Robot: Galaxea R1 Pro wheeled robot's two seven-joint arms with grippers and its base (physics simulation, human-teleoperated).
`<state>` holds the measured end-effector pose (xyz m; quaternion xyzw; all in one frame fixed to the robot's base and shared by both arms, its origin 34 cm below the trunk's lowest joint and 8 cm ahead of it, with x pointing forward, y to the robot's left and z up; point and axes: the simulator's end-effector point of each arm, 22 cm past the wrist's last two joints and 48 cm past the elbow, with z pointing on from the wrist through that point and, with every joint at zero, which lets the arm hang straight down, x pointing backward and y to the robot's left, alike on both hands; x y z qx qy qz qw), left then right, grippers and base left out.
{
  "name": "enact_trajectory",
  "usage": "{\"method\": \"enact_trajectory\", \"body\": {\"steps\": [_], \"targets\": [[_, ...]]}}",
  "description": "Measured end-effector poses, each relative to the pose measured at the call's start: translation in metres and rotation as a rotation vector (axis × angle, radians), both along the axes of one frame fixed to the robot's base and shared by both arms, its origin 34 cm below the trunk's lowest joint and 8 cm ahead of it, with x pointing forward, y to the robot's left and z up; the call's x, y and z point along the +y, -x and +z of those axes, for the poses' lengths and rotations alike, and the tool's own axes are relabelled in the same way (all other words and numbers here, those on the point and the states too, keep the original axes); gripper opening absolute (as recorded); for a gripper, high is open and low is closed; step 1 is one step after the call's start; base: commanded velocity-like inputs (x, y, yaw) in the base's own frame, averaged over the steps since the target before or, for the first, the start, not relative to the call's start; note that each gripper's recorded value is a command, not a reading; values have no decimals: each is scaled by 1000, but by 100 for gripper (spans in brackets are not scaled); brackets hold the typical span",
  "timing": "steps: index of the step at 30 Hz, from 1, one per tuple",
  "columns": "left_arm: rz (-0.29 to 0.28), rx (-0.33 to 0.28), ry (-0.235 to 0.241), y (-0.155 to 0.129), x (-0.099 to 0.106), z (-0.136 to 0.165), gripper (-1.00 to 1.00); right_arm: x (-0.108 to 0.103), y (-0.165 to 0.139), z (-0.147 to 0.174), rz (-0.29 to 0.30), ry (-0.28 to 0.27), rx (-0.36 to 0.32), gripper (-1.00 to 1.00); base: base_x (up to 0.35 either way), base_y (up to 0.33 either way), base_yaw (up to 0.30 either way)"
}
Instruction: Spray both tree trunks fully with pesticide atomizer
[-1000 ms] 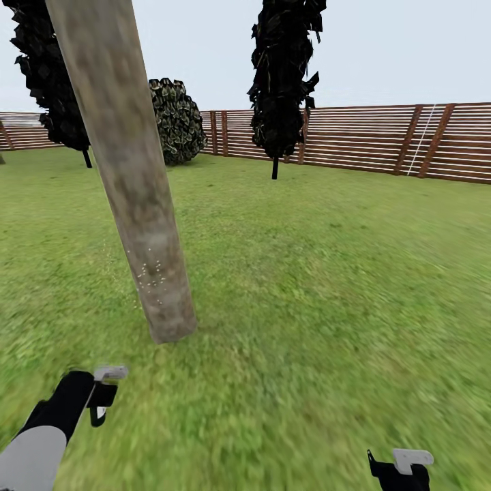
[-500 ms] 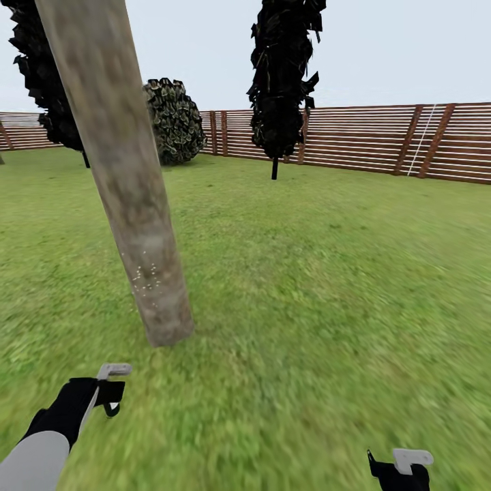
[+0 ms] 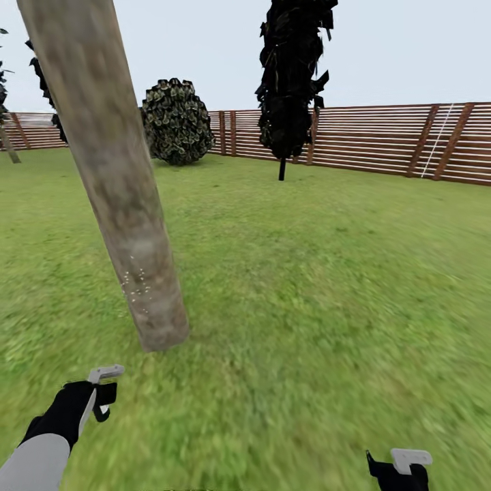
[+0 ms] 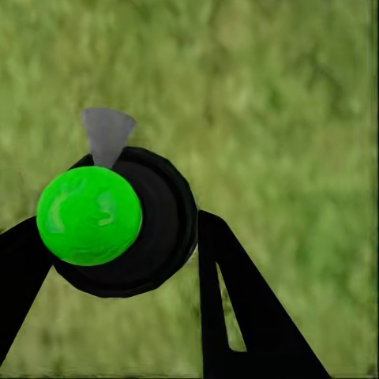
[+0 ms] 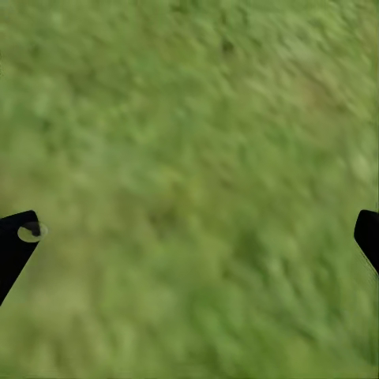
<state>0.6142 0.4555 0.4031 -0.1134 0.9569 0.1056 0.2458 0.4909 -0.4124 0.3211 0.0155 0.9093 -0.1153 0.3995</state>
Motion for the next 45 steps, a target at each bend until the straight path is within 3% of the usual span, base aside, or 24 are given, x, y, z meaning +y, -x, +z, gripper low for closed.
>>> {"method": "enact_trajectory", "body": {"steps": [2, 8, 45], "targets": [[-13, -8, 14, -7, -25, -2, -100, -1, 0, 0, -1, 1, 0, 100, -100, -276, 34], [-42, -11, -25, -14, -33, 3, -100, -1, 0, 0, 1, 2, 0, 100, 8, -275, 5], [-35, -4, -20, -13, -33, 2, -100, -1, 0, 0, 0, 1, 0, 100, 161, -152, 92]]}}
